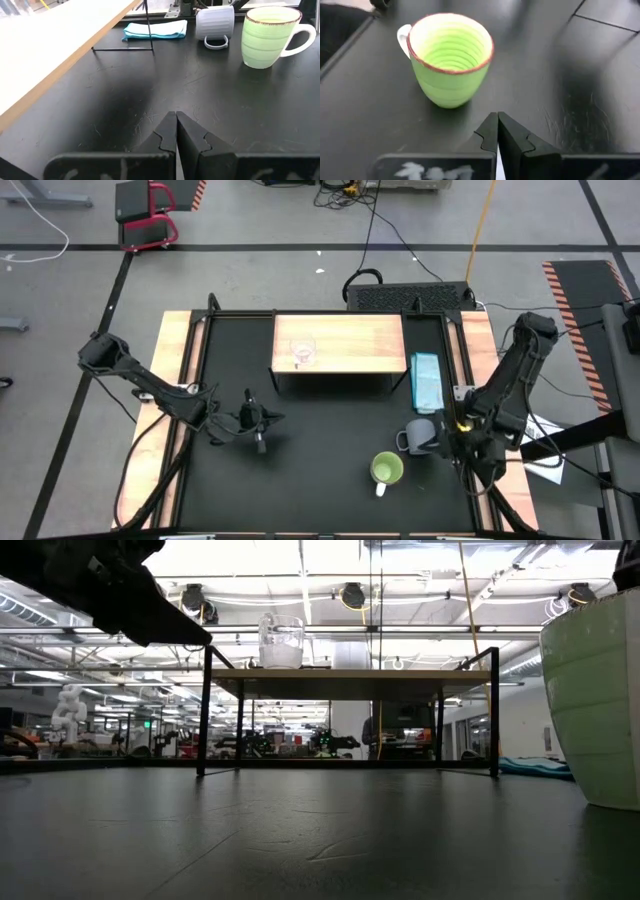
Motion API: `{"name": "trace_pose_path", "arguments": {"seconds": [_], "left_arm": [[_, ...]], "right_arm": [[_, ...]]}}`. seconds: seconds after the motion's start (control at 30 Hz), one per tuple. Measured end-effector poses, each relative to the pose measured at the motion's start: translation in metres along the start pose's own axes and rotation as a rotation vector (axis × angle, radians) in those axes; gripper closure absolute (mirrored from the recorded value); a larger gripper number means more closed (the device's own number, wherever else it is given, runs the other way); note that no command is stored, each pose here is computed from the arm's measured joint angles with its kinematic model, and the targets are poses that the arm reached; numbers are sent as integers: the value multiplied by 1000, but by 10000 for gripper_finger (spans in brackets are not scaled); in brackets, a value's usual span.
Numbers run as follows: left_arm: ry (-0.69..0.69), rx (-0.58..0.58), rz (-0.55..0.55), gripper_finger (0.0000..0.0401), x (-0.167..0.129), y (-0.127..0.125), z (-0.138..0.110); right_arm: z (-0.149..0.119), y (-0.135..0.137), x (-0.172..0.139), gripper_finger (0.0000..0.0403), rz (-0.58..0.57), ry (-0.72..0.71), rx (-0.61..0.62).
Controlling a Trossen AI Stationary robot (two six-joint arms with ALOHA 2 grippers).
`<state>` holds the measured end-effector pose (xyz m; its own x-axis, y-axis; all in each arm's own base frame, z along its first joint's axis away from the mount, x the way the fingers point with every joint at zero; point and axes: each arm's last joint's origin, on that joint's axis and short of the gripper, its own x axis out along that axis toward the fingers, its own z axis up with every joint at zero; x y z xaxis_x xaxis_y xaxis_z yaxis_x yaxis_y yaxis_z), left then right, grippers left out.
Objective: Stack small to large cups/mugs on shelf
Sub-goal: Put the gray mug on the shelf
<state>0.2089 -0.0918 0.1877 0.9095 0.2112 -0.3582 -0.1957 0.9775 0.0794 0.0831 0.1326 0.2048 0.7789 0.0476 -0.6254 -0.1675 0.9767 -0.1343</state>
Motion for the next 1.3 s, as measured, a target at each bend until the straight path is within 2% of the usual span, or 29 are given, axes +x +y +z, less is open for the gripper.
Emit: {"name": "trace_pose_path", "arguments": {"seconds": [0.17, 0.4, 0.83, 1.07, 1.3], "left_arm": [[-1, 3, 1, 394, 3, -2, -2], [10, 14, 3, 394, 5, -3, -4], [-6, 0, -10, 394, 5, -4, -2], [-20, -2, -21, 394, 5, -4, 0], [-21, -2, -22, 393, 5, -4, 0]], "right_arm": [[-2, 7, 5, 403, -24, 34, 13], [-8, 20, 8, 403, 6, 78, 59], [-2, 35, 2, 403, -3, 96, 8], [-6, 32, 2, 403, -11, 164, 111], [-14, 21, 0, 403, -113, 222, 180]]}}
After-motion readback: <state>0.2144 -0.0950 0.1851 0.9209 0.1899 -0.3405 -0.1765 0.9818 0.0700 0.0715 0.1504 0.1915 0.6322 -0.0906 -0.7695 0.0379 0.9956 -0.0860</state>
